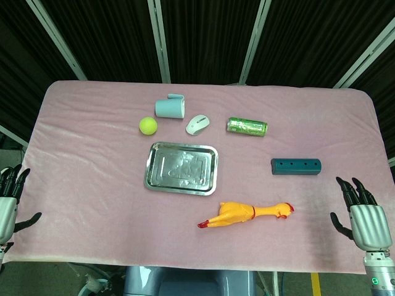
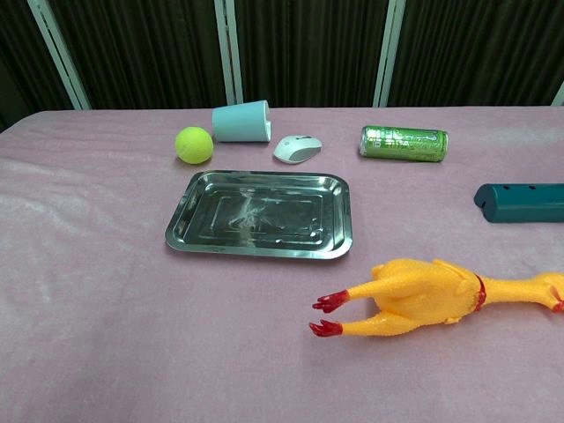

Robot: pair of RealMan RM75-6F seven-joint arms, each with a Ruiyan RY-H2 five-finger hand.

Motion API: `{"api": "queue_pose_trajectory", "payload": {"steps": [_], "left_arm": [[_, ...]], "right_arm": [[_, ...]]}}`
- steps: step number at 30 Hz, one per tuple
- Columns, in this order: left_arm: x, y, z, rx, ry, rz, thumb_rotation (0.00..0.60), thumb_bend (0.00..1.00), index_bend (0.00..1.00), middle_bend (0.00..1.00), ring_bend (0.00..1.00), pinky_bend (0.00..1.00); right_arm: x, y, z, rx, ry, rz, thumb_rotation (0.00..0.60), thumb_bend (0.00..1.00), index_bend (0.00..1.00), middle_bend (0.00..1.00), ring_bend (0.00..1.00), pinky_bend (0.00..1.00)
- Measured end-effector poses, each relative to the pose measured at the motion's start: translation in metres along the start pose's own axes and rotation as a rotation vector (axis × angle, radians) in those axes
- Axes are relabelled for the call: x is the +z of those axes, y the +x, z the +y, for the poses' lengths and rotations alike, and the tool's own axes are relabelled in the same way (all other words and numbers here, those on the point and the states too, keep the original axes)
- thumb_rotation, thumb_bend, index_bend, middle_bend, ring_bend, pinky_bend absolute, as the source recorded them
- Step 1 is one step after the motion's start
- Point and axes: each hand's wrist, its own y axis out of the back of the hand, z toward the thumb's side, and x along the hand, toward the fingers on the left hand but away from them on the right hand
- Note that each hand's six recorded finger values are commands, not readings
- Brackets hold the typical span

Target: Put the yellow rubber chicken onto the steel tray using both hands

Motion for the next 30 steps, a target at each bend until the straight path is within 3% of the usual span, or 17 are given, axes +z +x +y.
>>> {"api": "queue_pose_trajectory", "payload": {"steps": [30], "left_arm": [[0.007,0.000,-0.001,-0.016,0.008,-0.018,0.600,0.00,0.00,0.00,0.00,0.02]], "right_arm": [[0.012,-0.004,-0.003,0.033,-0.043,0.069,0.600,0.37,0.03,0.17,0.07,0.21]]}}
